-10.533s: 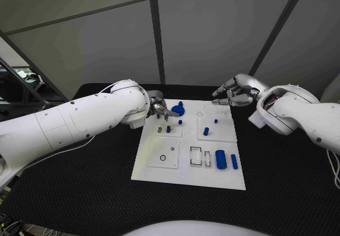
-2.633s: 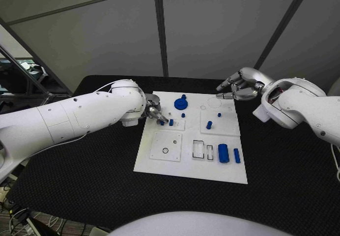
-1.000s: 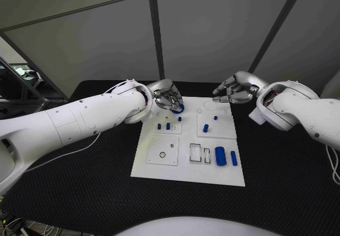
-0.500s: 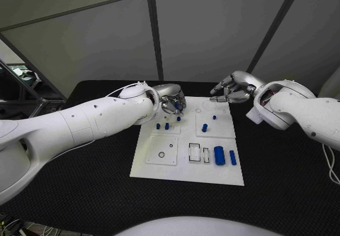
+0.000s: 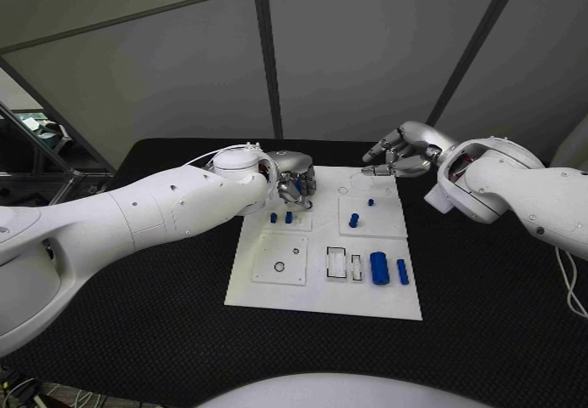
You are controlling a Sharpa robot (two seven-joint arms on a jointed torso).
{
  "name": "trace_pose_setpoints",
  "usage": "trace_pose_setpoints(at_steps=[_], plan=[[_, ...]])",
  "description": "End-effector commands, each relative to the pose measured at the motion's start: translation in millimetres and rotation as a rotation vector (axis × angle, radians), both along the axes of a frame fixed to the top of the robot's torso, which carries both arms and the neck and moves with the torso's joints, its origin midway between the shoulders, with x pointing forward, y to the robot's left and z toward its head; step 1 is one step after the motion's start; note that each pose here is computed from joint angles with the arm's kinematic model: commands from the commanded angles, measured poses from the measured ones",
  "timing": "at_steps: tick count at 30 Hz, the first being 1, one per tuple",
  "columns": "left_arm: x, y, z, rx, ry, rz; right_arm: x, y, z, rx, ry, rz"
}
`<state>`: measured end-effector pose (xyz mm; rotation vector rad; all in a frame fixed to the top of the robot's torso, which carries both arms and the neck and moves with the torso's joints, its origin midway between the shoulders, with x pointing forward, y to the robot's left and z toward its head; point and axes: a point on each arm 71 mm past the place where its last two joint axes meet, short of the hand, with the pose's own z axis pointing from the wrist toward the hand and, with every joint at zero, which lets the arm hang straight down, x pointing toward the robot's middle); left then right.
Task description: Assemble the parts on the task board
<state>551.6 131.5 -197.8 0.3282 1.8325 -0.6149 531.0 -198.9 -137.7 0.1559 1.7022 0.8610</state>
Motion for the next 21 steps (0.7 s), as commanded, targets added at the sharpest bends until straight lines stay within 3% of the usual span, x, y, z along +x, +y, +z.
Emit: trace_pose_setpoints(at_steps=[1,21], plan=[[-0.3,0.0,-3.2,0.056,0.015,-0.004,0.3,0.6,1.7,0.001,-0.009,0.002],[0.0,-6.2,-10.1,0.052,0.02,-0.009,0.8,3.3,1.2,0.0,-0.005,0.007]])
